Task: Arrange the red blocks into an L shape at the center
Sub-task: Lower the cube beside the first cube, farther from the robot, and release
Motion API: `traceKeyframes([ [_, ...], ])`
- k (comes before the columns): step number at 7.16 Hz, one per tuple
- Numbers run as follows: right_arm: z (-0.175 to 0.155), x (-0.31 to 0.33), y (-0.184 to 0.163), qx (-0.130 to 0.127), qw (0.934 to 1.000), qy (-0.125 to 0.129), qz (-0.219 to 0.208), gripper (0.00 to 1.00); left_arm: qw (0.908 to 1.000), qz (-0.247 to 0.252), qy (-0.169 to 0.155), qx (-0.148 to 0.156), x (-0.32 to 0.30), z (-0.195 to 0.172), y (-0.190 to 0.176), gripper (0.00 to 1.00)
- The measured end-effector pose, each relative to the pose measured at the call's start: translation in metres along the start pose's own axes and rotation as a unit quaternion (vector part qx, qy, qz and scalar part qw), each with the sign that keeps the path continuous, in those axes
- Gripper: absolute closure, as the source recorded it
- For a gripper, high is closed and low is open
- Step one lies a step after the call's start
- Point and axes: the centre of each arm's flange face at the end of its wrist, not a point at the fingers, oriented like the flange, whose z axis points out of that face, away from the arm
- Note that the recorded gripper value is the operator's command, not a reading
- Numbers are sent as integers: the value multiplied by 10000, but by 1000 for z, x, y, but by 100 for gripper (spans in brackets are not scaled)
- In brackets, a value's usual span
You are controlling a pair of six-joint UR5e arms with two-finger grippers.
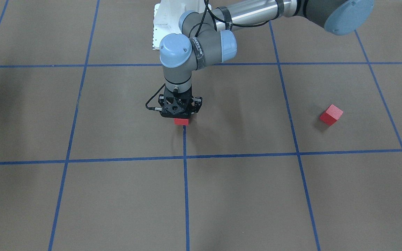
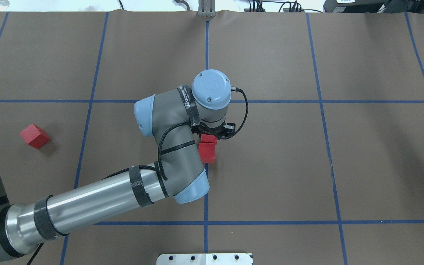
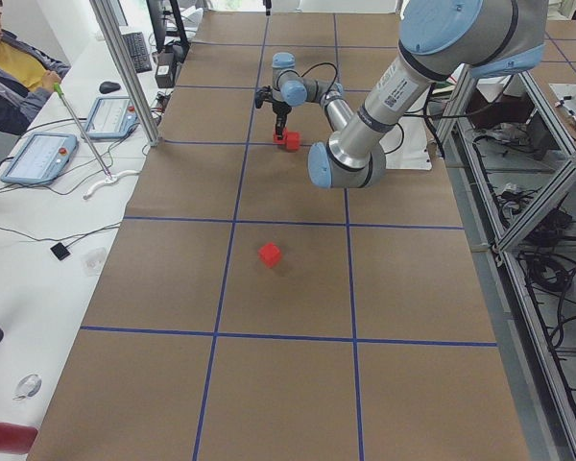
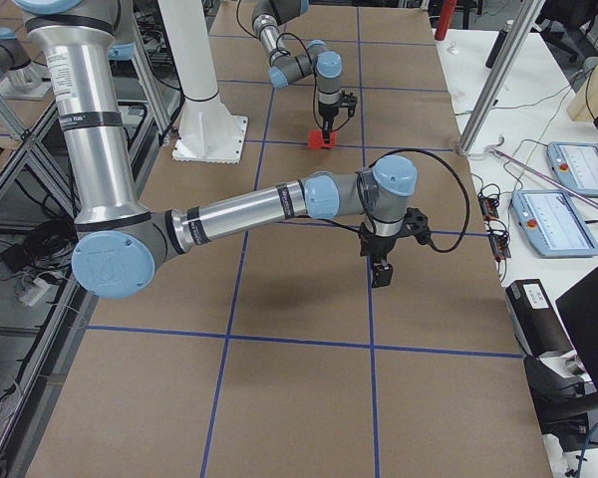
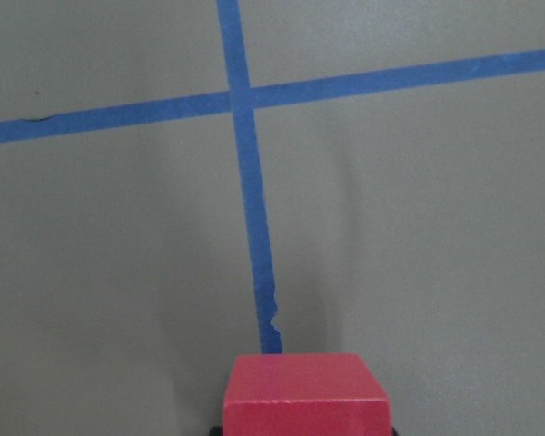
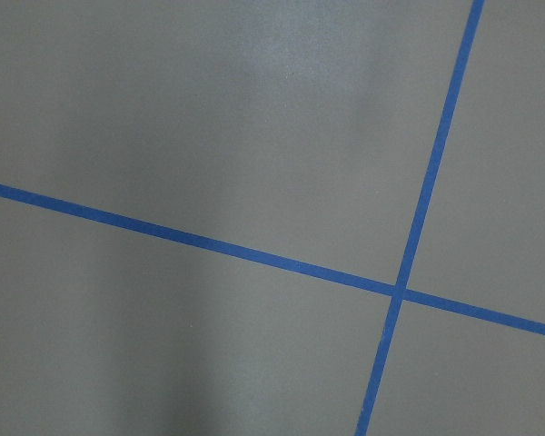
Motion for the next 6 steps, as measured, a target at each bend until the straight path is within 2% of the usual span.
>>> traceKeyframes([
  [6,0,0,0,0,10000,7,3,0,9999,-147,-26,-16,-2,4,0,91],
])
